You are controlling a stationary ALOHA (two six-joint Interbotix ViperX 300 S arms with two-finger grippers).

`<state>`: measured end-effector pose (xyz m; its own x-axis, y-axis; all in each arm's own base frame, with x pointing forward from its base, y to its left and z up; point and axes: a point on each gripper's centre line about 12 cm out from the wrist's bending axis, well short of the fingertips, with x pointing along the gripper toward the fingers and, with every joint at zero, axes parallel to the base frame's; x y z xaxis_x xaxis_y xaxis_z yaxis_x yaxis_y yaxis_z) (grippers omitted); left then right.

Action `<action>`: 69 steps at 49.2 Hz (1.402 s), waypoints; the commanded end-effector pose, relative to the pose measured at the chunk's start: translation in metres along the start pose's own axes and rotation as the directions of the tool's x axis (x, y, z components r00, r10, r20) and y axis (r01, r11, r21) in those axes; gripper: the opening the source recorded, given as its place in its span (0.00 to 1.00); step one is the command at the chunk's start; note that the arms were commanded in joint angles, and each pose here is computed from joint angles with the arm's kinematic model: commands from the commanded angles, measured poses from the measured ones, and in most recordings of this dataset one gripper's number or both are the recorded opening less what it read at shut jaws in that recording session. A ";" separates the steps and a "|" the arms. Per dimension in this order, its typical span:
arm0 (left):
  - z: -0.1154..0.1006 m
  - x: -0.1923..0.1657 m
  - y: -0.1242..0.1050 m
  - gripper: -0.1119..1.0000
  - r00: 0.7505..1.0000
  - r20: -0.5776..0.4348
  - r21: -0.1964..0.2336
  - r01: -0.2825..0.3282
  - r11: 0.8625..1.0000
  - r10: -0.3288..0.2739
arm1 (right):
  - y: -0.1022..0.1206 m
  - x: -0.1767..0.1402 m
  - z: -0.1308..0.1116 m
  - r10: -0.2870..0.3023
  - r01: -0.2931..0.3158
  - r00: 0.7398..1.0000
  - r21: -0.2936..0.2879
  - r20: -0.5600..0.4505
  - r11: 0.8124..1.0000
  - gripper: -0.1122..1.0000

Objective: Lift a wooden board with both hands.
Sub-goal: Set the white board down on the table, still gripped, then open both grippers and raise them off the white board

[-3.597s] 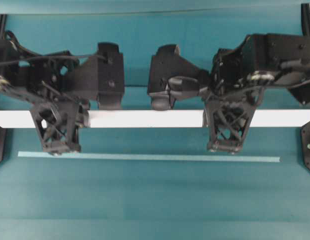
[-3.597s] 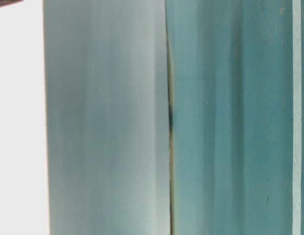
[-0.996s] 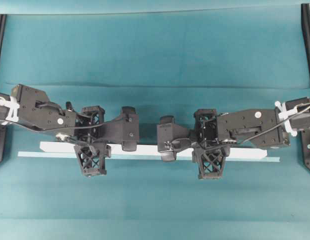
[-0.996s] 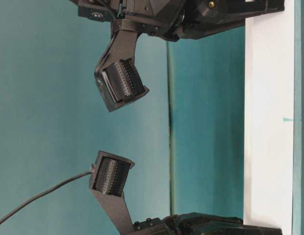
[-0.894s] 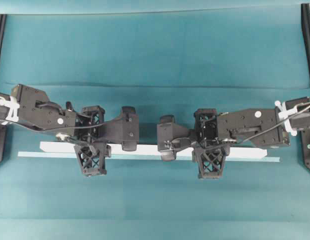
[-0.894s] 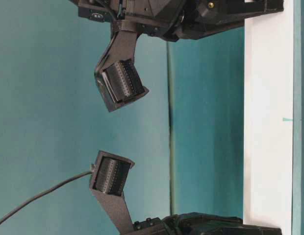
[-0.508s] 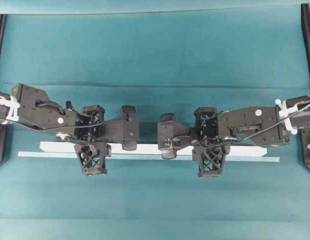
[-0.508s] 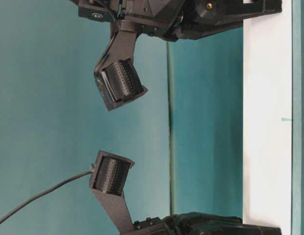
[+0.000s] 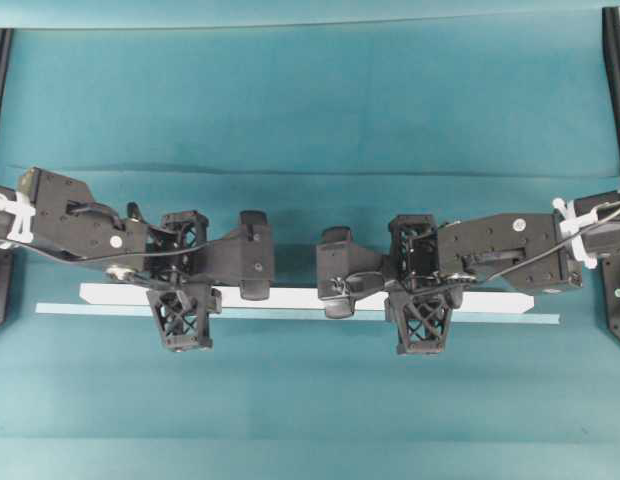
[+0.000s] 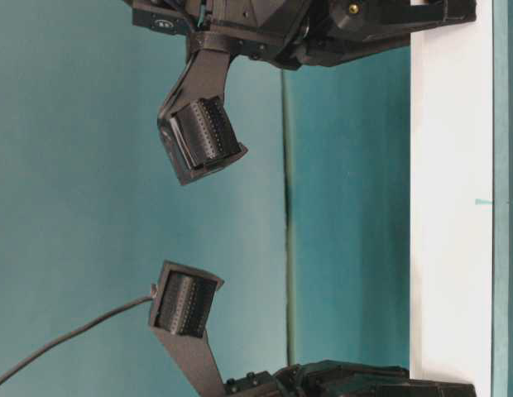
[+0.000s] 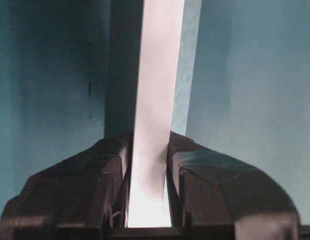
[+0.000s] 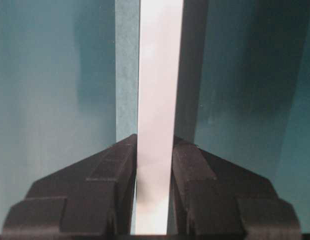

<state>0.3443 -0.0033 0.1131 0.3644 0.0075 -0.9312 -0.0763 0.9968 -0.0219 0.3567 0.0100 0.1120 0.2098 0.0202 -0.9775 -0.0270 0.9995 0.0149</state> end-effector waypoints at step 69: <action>0.035 -0.134 -0.006 0.97 0.883 0.467 0.001 0.060 0.998 -0.053 | -0.003 -0.155 -0.008 -0.011 -0.005 0.817 0.025 0.576 1.000 0.94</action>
<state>0.3322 -0.0069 0.2297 0.7050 -0.0070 -0.7091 -0.0635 0.9953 -0.0729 0.3233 0.0043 0.2491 0.6783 0.0208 -0.7345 -0.0111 0.9998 0.0181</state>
